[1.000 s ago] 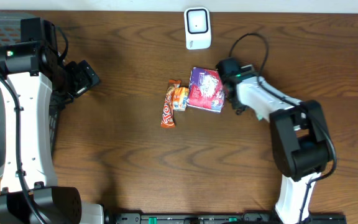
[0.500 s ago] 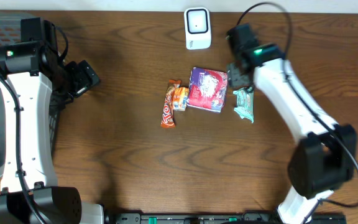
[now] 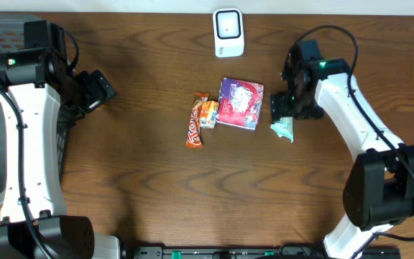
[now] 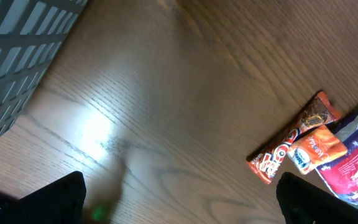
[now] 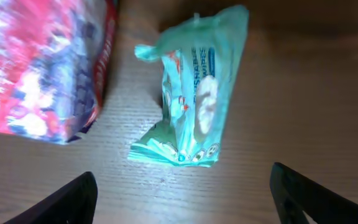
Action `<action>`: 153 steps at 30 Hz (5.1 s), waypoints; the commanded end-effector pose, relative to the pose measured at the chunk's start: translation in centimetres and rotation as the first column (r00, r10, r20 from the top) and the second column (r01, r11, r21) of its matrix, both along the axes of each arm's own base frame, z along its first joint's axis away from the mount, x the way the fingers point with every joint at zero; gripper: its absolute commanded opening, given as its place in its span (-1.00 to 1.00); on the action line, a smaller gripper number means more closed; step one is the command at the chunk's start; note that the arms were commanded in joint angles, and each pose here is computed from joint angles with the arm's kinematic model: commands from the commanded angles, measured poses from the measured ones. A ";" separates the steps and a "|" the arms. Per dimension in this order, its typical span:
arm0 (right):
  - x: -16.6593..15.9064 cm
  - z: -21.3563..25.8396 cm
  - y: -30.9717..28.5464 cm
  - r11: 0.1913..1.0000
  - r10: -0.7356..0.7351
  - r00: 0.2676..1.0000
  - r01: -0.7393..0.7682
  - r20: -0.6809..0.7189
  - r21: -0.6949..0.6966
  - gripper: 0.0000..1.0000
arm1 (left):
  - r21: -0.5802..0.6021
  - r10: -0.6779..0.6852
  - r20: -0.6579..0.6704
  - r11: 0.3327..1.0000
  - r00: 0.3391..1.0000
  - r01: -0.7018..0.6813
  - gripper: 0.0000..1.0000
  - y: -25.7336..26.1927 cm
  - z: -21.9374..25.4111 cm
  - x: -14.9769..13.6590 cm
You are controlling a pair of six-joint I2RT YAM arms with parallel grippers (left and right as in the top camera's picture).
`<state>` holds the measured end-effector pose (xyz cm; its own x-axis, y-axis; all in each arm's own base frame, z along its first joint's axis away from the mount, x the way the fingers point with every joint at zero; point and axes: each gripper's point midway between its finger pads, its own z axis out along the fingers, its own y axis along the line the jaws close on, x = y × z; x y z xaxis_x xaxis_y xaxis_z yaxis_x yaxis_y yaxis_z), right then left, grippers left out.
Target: Scan the item barcode
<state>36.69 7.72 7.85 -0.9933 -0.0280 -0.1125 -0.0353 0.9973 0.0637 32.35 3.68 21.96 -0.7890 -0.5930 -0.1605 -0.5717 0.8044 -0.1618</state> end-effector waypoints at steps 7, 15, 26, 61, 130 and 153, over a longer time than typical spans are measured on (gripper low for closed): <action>1.2 -2.8 -2.1 0.970 -0.202 0.979 0.200 0.002 0.139 0.34 | 0.010 0.005 -0.017 1.000 1.000 -0.005 0.96 0.3 -0.4 -0.1; 0.5 -4.9 -0.7 0.969 -0.175 0.985 0.172 0.001 0.178 0.26 | 0.010 0.005 -0.017 1.000 1.000 -0.005 0.96 0.3 -0.4 -0.1; -0.1 -7.3 0.0 0.969 -0.168 0.985 0.159 0.028 0.190 -0.72 | 0.010 0.005 -0.017 1.000 1.000 -0.005 0.96 0.3 -0.4 -0.1; 20.8 18.2 12.5 0.959 -0.214 0.488 -0.058 0.846 0.276 -0.98 | 0.010 0.005 -0.017 1.000 1.000 -0.005 0.96 0.3 -0.4 -0.1; 27.7 11.9 12.4 0.997 -0.068 0.544 0.008 0.836 0.075 -0.98 | 0.010 0.005 -0.017 1.000 1.000 -0.005 0.96 0.3 -0.4 -0.1; 28.2 13.8 12.7 0.995 -0.087 0.493 -0.008 0.865 0.104 -0.98 | 0.010 0.005 -0.017 1.000 1.000 -0.005 0.96 0.3 -0.4 -0.1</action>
<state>65.24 20.47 14.52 -0.4909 0.0392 -0.8703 -0.0643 0.9946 0.0810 32.34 3.68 21.96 -0.7891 -0.5931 -0.1602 -0.5717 0.8044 -0.1617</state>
